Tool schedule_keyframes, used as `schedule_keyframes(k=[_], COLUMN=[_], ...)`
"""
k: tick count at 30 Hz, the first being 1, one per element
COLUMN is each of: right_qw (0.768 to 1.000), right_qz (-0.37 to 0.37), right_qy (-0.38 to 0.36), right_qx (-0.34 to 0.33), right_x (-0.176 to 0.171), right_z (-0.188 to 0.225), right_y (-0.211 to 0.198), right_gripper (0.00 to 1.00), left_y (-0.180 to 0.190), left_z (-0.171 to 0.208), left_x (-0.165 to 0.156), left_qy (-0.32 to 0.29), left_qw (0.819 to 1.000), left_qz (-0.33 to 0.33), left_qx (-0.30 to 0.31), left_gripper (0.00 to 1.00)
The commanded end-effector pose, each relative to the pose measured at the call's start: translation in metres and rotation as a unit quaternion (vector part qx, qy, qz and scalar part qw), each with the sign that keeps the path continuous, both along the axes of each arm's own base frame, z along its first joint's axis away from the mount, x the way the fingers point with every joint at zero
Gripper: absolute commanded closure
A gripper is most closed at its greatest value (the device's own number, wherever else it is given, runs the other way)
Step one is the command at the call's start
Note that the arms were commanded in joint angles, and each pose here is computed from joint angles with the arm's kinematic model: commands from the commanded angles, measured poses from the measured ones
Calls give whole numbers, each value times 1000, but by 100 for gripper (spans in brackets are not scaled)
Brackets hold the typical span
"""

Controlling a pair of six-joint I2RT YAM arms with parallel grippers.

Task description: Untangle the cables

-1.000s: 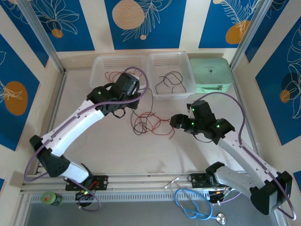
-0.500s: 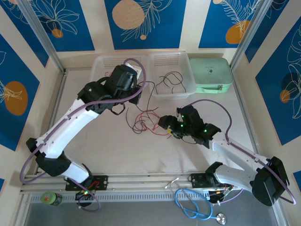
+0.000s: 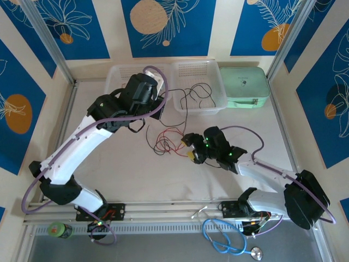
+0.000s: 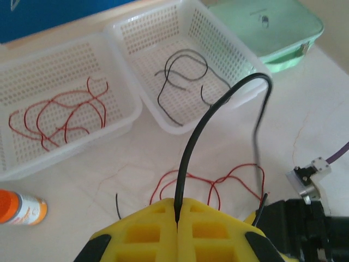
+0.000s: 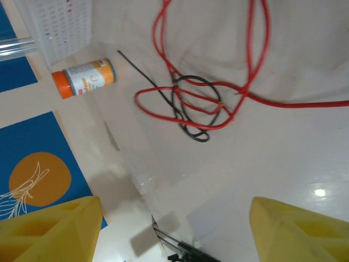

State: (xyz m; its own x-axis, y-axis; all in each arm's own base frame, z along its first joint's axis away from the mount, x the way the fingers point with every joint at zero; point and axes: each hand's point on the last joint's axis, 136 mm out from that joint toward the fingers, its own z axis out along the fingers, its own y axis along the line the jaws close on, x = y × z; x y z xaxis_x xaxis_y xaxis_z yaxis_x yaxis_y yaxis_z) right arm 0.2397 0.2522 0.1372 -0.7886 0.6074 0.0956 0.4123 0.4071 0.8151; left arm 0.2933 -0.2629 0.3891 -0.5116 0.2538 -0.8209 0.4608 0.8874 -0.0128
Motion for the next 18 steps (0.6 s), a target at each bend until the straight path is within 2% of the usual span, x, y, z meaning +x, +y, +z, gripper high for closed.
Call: schedule_keyframes(k=[1,4,9,14,18], right_qw=[993,978,960,944,944], right_qz=[3,-13,9,56,77], right_qy=[-43,-63,-80,-76,-70], right_qx=[-113,-198,-267,-316,-314], right_x=[-8,-15,-28,-40,-46], right_z=[10,12,14,14,7], right_y=[-24,-56,-85,-97,-95], right_gripper=[29,29,31,33,33], left_y=[-10,-13,-34,-58,-73], left_z=[25,24,11,-1,-19], left_x=[16,40,83,128,171], left_qy=[-55,-65,-57,-69,-94], left_qw=[998,997,997,996,993], left_qz=[2,34,47,52,59], left_qx=[-7,3,-7,-18,-28], left_gripper=[100,100,100,100,100])
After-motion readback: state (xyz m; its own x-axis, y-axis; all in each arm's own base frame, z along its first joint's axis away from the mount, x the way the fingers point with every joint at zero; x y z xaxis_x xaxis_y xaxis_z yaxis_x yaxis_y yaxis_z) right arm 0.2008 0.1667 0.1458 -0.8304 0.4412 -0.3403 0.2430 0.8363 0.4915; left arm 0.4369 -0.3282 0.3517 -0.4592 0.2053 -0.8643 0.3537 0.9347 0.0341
